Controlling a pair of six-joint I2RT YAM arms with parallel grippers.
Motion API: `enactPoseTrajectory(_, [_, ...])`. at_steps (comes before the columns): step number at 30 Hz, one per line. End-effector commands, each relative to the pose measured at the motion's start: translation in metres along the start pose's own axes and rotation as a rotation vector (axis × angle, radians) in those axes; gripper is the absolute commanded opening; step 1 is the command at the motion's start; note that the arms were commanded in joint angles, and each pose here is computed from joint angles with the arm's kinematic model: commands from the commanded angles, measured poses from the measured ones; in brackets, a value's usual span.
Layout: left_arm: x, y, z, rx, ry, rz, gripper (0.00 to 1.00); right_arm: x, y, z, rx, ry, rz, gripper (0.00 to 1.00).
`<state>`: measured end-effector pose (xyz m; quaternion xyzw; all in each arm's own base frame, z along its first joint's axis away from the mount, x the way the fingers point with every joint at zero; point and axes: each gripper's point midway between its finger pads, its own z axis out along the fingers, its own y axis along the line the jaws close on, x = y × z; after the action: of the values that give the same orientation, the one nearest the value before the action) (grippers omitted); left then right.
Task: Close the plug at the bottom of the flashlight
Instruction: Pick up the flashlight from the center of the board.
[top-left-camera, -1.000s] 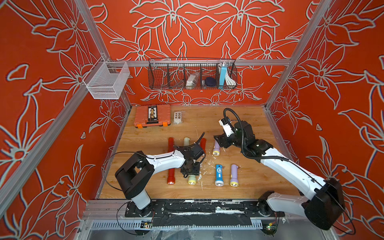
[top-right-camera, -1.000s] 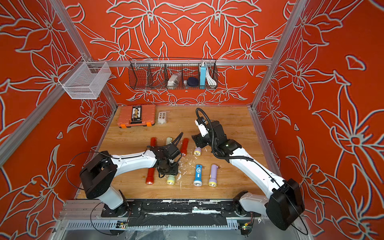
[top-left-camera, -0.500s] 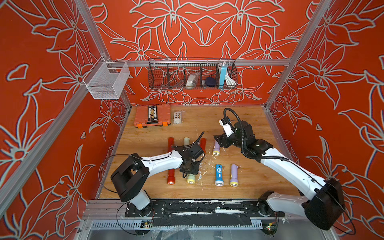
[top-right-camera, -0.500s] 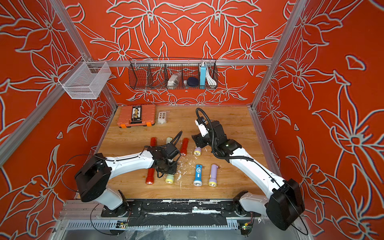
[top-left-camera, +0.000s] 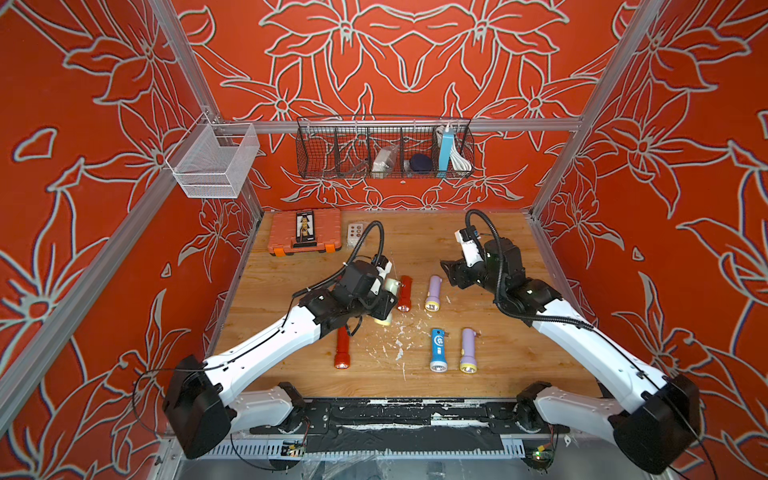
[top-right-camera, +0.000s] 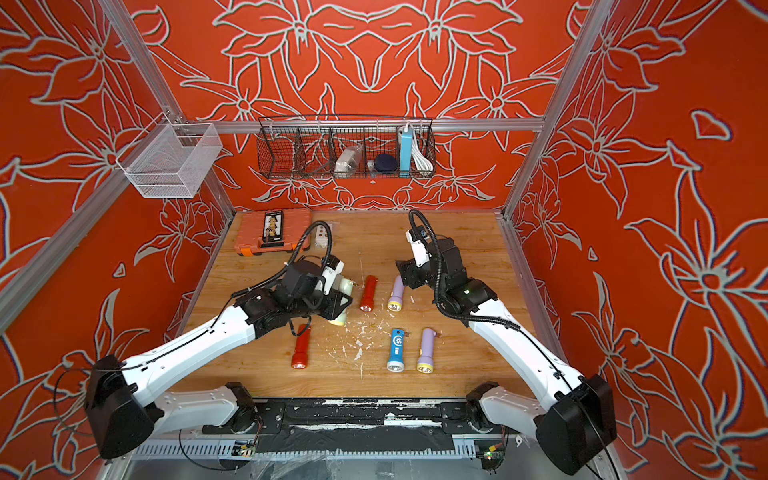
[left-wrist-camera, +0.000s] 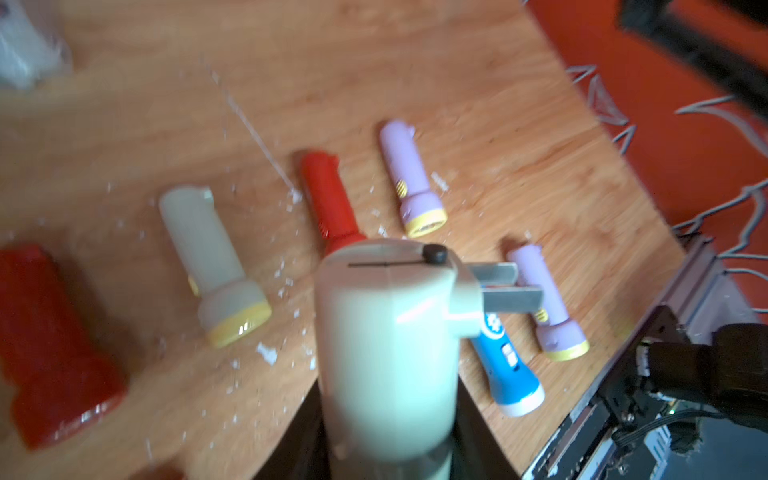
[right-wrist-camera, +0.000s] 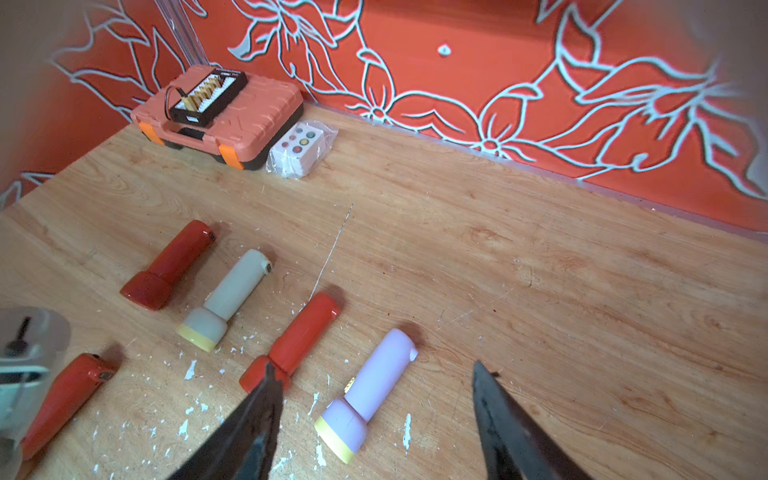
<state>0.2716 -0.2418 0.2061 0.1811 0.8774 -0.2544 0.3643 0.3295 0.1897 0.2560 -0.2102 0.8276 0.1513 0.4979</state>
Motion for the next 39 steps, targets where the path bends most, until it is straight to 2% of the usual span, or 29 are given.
enactPoseTrajectory(1, [-0.043,-0.018,-0.017,0.098,-0.226,0.174,0.00,-0.038,0.009,-0.016,-0.069,-0.122,0.026,0.75])
enactPoseTrajectory(3, [-0.054,-0.019,-0.026,0.105,-0.280,0.212,0.00,-0.050,0.019,-0.020,-0.152,-0.160,0.036,0.75])
enactPoseTrajectory(6, [-0.060,-0.027,-0.034,0.186,-0.298,0.260,0.00,-0.068,0.042,-0.029,-0.326,-0.206,0.055,0.75])
enactPoseTrajectory(10, [-0.064,-0.034,-0.045,0.303,-0.334,0.260,0.00,-0.089,0.074,-0.049,-0.581,-0.281,0.045,0.74])
enactPoseTrajectory(17, [-0.061,-0.039,-0.055,0.379,-0.360,0.315,0.00,-0.093,0.114,-0.078,-0.898,-0.273,-0.071,0.74])
enactPoseTrajectory(21, [-0.051,-0.054,-0.065,0.487,-0.424,0.411,0.00,-0.090,0.128,-0.089,-1.047,-0.253,-0.102,0.74])
enactPoseTrajectory(24, [-0.039,-0.064,-0.078,0.547,-0.497,0.516,0.00,-0.086,0.134,-0.093,-1.126,-0.229,-0.110,0.74])
enactPoseTrajectory(27, [-0.029,-0.066,-0.081,0.557,-0.498,0.569,0.00,-0.080,0.139,-0.093,-1.164,-0.206,-0.114,0.74])
enactPoseTrajectory(35, [-0.023,-0.070,-0.080,0.595,-0.503,0.597,0.00,-0.053,0.166,-0.075,-1.229,-0.064,-0.095,0.74])
enactPoseTrajectory(39, [-0.020,-0.069,-0.078,0.592,-0.497,0.603,0.00,-0.048,0.177,-0.072,-1.244,-0.035,-0.090,0.75])
